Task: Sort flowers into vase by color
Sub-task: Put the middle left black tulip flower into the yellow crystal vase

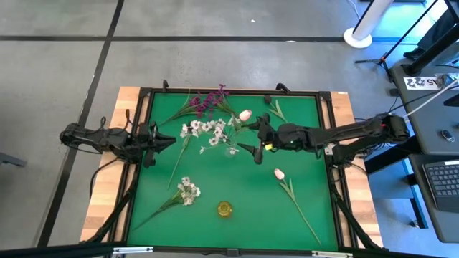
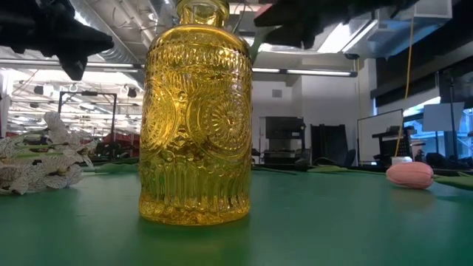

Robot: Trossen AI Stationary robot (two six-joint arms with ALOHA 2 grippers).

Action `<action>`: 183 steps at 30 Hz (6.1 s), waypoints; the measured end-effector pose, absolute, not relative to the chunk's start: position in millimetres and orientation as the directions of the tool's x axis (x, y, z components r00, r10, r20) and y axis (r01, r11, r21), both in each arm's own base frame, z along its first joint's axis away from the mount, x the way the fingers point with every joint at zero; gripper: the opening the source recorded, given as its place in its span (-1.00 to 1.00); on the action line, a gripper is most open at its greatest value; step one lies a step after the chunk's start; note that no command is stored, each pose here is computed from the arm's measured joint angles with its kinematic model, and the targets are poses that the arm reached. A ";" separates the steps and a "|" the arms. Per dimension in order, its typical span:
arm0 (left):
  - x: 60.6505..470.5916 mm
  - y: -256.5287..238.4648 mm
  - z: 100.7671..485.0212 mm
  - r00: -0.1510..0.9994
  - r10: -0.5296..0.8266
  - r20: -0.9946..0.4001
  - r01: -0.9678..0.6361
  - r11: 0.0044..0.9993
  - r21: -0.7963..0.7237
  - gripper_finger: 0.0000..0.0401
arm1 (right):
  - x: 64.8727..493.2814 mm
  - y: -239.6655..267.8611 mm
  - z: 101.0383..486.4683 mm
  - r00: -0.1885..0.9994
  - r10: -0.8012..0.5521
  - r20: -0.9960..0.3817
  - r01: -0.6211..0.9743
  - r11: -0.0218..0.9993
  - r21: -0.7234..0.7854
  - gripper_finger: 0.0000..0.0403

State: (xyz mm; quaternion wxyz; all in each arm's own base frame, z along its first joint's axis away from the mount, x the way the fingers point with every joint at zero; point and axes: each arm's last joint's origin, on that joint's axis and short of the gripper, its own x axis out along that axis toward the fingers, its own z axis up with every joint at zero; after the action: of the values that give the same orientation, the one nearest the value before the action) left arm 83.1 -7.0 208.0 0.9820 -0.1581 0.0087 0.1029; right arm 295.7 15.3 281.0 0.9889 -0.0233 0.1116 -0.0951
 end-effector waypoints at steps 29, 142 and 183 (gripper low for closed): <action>125.7 -8.8 161.7 0.573 0.291 -0.766 -0.677 0.695 -0.242 -0.03 | 234.5 42.2 302.7 0.821 -0.256 -0.509 0.263 0.963 -0.062 0.69; 159.0 -146.9 334.6 0.675 -0.318 -0.666 0.099 0.933 -0.345 -1.00 | 239.9 44.5 310.8 0.878 -0.189 -0.439 0.223 0.975 0.025 0.69; 250.3 -166.6 285.7 0.943 -0.165 0.288 0.168 0.986 0.016 -1.00 | 226.0 68.8 333.3 0.954 -0.066 -0.293 0.076 0.997 0.021 0.69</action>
State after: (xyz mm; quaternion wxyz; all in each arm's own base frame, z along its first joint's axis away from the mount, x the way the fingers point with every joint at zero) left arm 250.3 -166.6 285.7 0.9857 -0.0046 -0.1456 -0.0845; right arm 226.0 68.8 333.3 0.9882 0.0162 0.1477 -0.0360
